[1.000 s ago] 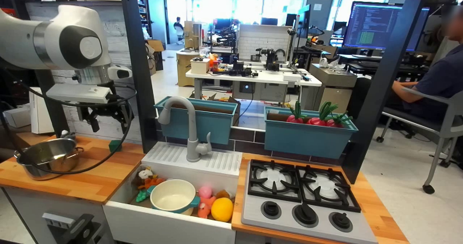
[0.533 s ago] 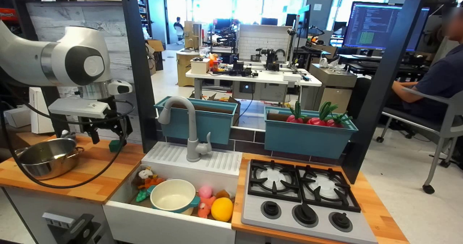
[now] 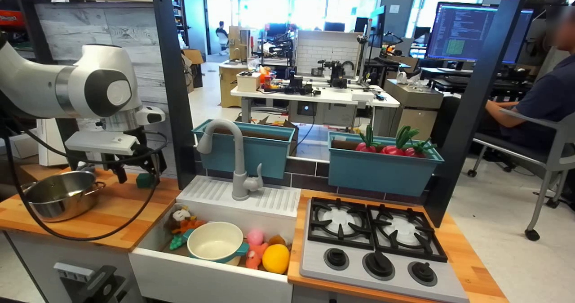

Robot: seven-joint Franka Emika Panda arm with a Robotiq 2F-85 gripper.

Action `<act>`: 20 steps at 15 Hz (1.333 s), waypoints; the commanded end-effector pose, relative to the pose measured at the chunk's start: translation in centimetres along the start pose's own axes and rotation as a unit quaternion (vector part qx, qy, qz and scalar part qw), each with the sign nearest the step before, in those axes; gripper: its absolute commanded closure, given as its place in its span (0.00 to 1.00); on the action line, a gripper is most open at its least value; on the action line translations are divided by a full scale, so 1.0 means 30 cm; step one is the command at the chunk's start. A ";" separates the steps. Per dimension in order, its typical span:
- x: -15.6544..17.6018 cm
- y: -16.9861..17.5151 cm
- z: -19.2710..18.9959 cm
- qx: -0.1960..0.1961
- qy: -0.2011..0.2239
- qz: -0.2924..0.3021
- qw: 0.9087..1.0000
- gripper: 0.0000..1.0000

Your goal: Put the green cube in the pot

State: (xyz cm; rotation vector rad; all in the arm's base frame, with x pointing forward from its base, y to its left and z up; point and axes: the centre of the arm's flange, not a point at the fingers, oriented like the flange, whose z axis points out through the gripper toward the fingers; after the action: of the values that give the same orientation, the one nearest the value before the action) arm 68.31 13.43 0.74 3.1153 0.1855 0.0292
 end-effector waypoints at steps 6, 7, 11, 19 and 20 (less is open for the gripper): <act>0.111 -0.032 0.071 0.021 0.104 -0.048 0.993 0.00; 0.114 -0.032 0.080 0.023 0.113 -0.051 0.992 0.00; 0.114 -0.036 0.105 0.017 0.134 -0.069 0.988 0.02; 0.111 -0.045 0.087 0.014 0.126 -0.065 0.990 0.71; 0.110 -0.046 0.084 0.013 0.124 -0.063 0.990 0.78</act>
State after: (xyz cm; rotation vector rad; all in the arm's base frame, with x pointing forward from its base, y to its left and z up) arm 68.81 14.30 -2.08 3.1264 0.3446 0.3704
